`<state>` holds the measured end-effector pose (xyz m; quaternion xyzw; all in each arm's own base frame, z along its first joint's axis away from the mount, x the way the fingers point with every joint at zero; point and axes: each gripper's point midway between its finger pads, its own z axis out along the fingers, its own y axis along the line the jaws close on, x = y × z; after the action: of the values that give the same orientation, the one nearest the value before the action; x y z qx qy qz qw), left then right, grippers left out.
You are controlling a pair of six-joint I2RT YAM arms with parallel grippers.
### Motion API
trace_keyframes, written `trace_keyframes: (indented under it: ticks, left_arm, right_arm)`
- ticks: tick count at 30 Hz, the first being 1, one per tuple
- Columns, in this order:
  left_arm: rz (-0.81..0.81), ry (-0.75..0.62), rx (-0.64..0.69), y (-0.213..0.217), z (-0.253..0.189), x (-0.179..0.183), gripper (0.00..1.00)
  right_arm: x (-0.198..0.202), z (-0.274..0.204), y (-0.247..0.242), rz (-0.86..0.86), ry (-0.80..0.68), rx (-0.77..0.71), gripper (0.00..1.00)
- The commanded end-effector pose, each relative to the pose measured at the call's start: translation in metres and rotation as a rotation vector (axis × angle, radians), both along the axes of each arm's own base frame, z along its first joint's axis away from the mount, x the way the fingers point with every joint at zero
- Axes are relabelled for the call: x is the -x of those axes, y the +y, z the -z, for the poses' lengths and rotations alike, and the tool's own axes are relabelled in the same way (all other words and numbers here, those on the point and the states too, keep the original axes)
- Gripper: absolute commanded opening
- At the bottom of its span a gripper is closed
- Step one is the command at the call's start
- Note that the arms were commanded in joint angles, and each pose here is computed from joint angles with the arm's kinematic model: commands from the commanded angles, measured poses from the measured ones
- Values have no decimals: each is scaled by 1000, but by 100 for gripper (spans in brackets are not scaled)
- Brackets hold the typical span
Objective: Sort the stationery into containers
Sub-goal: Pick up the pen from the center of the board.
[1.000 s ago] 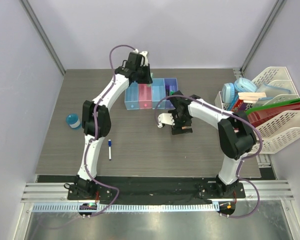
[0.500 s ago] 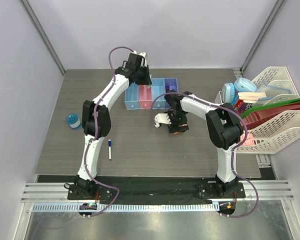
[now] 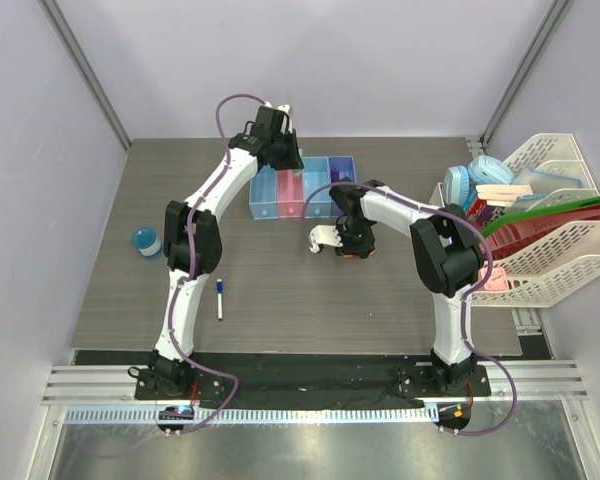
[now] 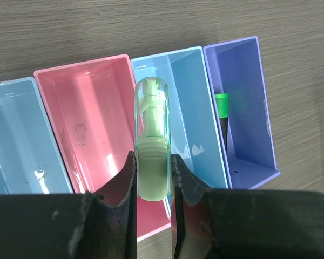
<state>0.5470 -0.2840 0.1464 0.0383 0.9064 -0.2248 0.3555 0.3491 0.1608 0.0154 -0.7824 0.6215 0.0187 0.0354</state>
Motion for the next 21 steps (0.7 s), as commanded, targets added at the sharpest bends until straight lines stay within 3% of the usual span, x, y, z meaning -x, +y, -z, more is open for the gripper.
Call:
trace_keyframes:
  ticks: [1, 9, 21]
  left_arm:
    - [-38, -44, 20, 6, -26, -7, 0]
    - [-56, -28, 28, 13, -26, -5, 0]
    - [73, 58, 222, -40, -13, 6, 0]
  right_arm:
    - [27, 17, 7, 66, 101, -70, 1]
    - [9, -52, 42, 242, -23, -302, 1]
    - [-24, -136, 43, 515, -301, -587, 1]
